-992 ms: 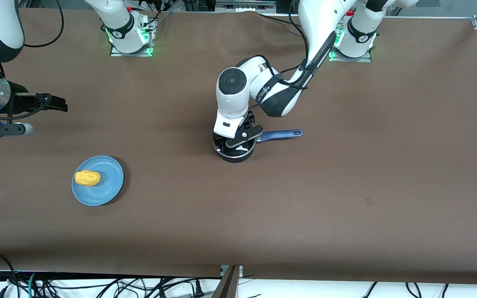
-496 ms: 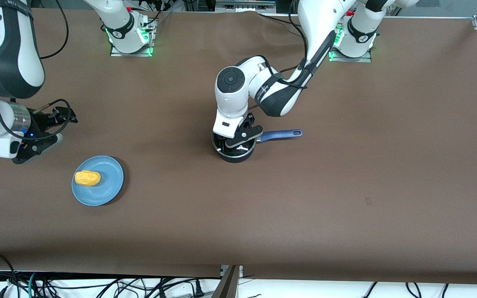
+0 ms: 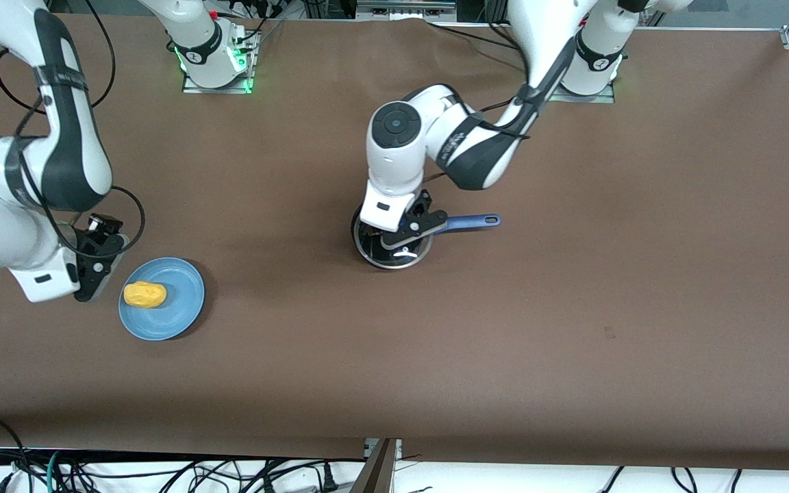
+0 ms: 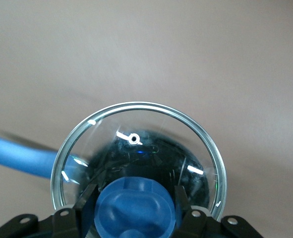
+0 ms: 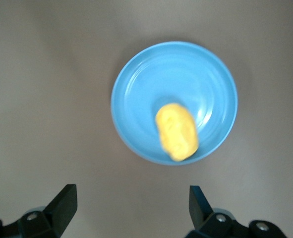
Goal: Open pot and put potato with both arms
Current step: 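Lift the lid aside with the left gripper while the right gripper grasps the potato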
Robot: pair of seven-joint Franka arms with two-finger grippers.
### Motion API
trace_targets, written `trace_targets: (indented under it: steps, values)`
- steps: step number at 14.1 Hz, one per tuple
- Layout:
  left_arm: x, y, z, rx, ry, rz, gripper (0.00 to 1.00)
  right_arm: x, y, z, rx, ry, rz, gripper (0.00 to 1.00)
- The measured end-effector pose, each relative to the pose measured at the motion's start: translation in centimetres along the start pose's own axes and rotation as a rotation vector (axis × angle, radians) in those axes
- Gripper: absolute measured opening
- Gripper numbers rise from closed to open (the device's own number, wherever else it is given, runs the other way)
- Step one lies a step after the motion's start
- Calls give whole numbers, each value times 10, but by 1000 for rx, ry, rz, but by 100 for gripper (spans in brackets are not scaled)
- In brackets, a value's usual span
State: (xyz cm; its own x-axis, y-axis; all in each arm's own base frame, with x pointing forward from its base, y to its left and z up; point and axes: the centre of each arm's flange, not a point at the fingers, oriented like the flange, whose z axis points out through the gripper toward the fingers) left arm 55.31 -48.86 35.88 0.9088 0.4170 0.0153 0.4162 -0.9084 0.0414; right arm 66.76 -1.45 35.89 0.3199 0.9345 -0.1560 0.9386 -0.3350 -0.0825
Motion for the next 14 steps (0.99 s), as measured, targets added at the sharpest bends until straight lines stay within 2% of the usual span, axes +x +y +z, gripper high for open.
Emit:
trace_targets:
  steps: [3, 6, 8, 12, 14]
  values:
    - [90, -62, -44, -22, -22, 111, 67, 9, 23, 38, -86, 24, -194, 100]
    - [186, -171, -57, -6, -43, 287, 67, 8, 37, 84, -102, 25, -259, 100]
    - [235, -250, -50, 14, -69, 403, 67, 8, 41, 105, -108, 28, -264, 100]
    - [298, -397, -14, 32, -140, 557, 67, 8, 38, 142, -63, 21, -268, 100]
    - [312, -455, 9, 28, -132, 601, 67, 8, 35, 150, -49, 19, -269, 100]
